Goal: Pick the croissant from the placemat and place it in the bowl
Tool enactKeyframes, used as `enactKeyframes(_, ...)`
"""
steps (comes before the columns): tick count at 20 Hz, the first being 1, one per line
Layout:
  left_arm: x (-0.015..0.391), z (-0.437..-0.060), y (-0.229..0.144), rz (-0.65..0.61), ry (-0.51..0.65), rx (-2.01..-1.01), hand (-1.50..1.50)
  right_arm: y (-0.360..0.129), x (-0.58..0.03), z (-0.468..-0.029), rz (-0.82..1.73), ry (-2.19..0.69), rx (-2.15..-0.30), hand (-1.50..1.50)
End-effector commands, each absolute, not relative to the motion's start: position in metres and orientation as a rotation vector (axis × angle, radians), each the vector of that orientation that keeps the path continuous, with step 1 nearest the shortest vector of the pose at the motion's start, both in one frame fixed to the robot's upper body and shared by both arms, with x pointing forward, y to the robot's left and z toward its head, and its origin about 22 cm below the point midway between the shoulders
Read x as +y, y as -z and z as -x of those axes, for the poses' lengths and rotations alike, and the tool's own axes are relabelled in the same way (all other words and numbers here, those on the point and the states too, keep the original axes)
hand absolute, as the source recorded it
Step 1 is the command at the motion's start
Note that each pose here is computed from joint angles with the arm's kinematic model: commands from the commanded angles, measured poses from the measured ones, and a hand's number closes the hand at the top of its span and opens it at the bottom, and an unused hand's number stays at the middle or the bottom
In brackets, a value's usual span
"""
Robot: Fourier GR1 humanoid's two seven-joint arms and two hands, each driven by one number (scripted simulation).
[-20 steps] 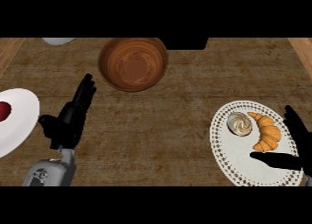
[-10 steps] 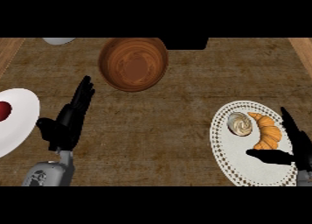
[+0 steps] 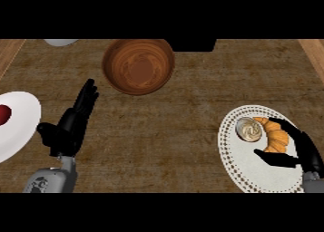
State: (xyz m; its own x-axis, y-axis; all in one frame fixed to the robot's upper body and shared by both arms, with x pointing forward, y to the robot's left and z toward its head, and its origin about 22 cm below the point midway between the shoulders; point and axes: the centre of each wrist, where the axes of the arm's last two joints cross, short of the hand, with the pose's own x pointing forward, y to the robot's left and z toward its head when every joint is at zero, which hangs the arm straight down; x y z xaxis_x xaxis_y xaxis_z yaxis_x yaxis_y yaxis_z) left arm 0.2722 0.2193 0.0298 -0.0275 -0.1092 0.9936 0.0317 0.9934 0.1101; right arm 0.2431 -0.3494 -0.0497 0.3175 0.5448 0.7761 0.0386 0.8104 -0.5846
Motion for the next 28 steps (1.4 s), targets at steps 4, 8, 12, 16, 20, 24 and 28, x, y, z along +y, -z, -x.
enactKeyframes(4, 0.201, -0.267, -0.031, -0.077, 0.112, -1.606, 0.0, 0.053, -0.325, -0.253, 0.55, -0.524, -1.262, 1.5)
enactKeyframes(8, 0.215, -0.279, -0.039, -0.087, 0.12, -1.596, 0.0, 0.079, -0.327, -0.235, 0.497, -0.454, -1.273, 1.5)
enactKeyframes(12, 0.201, -0.27, -0.031, -0.021, 0.151, -1.593, 0.0, 0.042, -0.168, -0.281, 0.306, -0.556, -1.467, 1.5)
enactKeyframes(16, 0.182, -0.279, -0.038, 0.051, 0.214, -1.615, 0.0, 0.003, -0.105, -0.298, 0.219, -0.692, -1.621, 1.5)
enactKeyframes(20, 0.177, -0.283, -0.039, 0.062, 0.227, -1.617, 0.0, -0.036, -0.057, -0.295, 0.197, -0.639, -1.805, 1.5)
enactKeyframes(24, 0.182, -0.288, -0.037, 0.04, 0.24, -1.608, 0.0, -0.068, -0.019, -0.287, 0.268, -0.591, -1.992, 1.5)
enactKeyframes(28, 0.182, -0.29, -0.037, 0.041, 0.227, -1.596, 0.0, -0.099, 0.011, -0.283, 0.365, -0.554, -2.109, 1.5)
